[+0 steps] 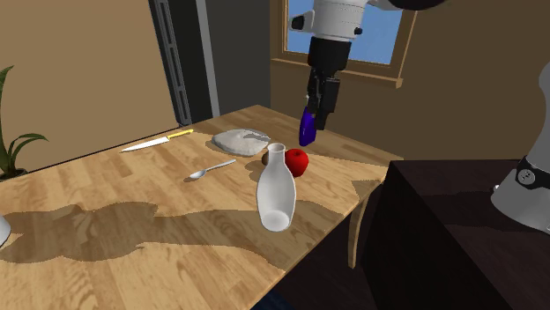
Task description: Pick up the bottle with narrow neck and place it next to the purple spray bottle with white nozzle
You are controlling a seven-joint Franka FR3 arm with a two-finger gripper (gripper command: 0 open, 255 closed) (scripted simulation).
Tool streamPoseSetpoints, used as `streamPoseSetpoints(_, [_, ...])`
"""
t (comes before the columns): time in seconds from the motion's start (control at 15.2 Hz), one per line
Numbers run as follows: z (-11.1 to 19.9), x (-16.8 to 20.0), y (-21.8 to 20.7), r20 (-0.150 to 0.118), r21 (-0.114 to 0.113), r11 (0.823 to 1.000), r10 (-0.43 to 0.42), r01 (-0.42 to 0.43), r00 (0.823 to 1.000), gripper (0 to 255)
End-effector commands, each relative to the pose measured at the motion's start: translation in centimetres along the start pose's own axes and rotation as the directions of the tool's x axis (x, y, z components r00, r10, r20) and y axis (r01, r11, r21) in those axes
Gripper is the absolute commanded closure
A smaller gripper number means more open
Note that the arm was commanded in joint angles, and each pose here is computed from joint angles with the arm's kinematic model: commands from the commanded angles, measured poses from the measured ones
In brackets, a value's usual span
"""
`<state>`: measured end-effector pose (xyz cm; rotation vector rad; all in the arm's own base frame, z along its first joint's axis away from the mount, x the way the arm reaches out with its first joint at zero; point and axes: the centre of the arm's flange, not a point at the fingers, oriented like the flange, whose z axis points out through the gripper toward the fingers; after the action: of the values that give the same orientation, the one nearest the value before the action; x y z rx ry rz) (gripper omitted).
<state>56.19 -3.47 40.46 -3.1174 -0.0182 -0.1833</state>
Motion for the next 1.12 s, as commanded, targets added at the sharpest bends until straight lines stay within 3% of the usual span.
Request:
streamPoseSetpoints(0.0, [2.1,1.5,0.5,0.005,-0.004,1.000,-0.002,0.002,1.000,0])
streamPoseSetpoints(0.33, [7.2,5.7,1.6,0.016,-0.012,1.000,-0.008,0.008,1.000,0])
streamPoseSetpoints(0.86, [11.3,5.7,1.7,0.016,-0.012,1.000,-0.008,0.008,1.000,0])
streamPoseSetpoints(1.06, [11.3,5.7,1.7,0.016,-0.012,1.000,-0.008,0.008,1.000,0])
